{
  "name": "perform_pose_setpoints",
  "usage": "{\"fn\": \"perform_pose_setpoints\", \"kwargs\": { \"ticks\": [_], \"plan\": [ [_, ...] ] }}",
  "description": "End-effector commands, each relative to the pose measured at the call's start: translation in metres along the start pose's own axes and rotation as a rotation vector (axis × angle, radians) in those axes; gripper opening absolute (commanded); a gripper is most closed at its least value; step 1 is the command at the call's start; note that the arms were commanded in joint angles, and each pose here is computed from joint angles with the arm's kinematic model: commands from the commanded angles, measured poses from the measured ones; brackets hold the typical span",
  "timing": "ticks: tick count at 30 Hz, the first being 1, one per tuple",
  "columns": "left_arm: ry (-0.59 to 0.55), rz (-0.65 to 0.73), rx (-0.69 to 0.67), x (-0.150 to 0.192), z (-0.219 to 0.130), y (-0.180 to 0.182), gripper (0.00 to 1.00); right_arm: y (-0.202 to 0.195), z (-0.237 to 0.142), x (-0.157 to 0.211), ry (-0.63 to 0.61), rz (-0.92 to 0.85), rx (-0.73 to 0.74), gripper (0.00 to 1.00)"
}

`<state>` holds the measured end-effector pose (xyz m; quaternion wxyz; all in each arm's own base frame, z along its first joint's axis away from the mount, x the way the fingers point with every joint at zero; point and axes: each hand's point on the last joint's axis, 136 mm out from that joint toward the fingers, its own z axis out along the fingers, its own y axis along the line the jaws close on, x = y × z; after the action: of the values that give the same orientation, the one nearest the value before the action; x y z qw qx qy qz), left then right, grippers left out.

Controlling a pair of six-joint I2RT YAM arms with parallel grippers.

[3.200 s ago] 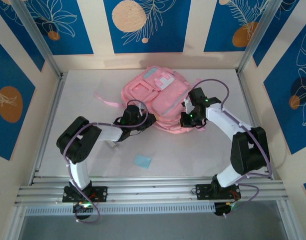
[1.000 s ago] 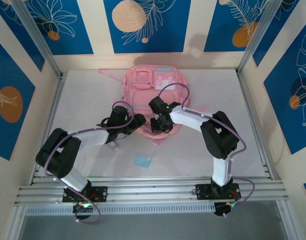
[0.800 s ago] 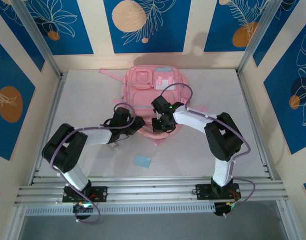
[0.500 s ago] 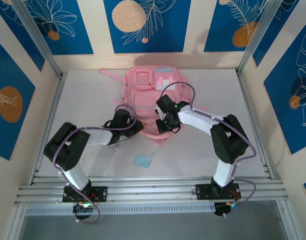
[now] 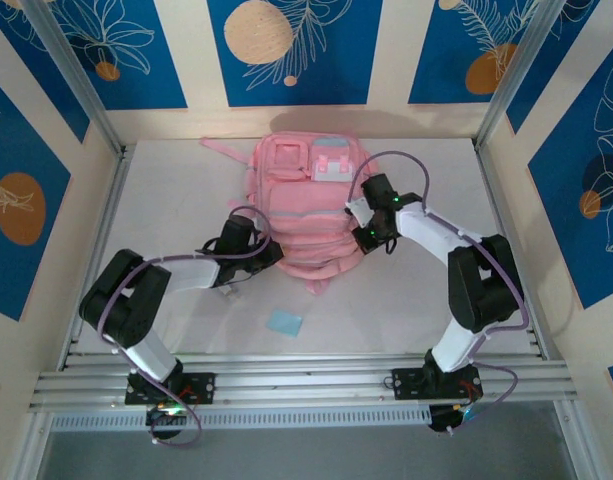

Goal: Pack books, pencil case, and school supplies into a backpack

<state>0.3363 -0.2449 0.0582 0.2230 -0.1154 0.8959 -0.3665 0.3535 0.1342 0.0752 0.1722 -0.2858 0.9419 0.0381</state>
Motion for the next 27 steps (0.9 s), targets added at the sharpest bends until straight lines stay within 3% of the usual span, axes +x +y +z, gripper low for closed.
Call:
{"fn": "perform_pose_setpoints", "kwargs": {
  "ticks": [1, 9, 15, 22, 24, 27],
  "plan": [
    [0.032, 0.017, -0.090, 0.004, -0.010, 0.023, 0.00, -0.057, -0.016, -0.016, -0.073, -0.089, 0.163, 0.00],
    [0.052, 0.057, -0.114, 0.009, -0.020, 0.025, 0.00, -0.132, -0.027, -0.095, -0.282, -0.079, 0.213, 0.00],
    [0.057, 0.056, -0.112, 0.012, -0.024, 0.024, 0.00, -0.166, -0.013, -0.130, -0.298, -0.012, 0.211, 0.00],
    [0.041, 0.065, -0.129, 0.012, -0.033, 0.027, 0.00, -0.169, -0.005, -0.137, -0.256, 0.060, 0.177, 0.00],
    [0.038, 0.070, -0.132, 0.011, -0.034, 0.027, 0.00, -0.163, -0.011, -0.136, -0.265, 0.076, 0.155, 0.07],
    [0.040, 0.077, -0.130, 0.008, -0.033, 0.024, 0.00, -0.138, -0.029, -0.135, -0.289, 0.090, 0.061, 0.27]
  ]
}}
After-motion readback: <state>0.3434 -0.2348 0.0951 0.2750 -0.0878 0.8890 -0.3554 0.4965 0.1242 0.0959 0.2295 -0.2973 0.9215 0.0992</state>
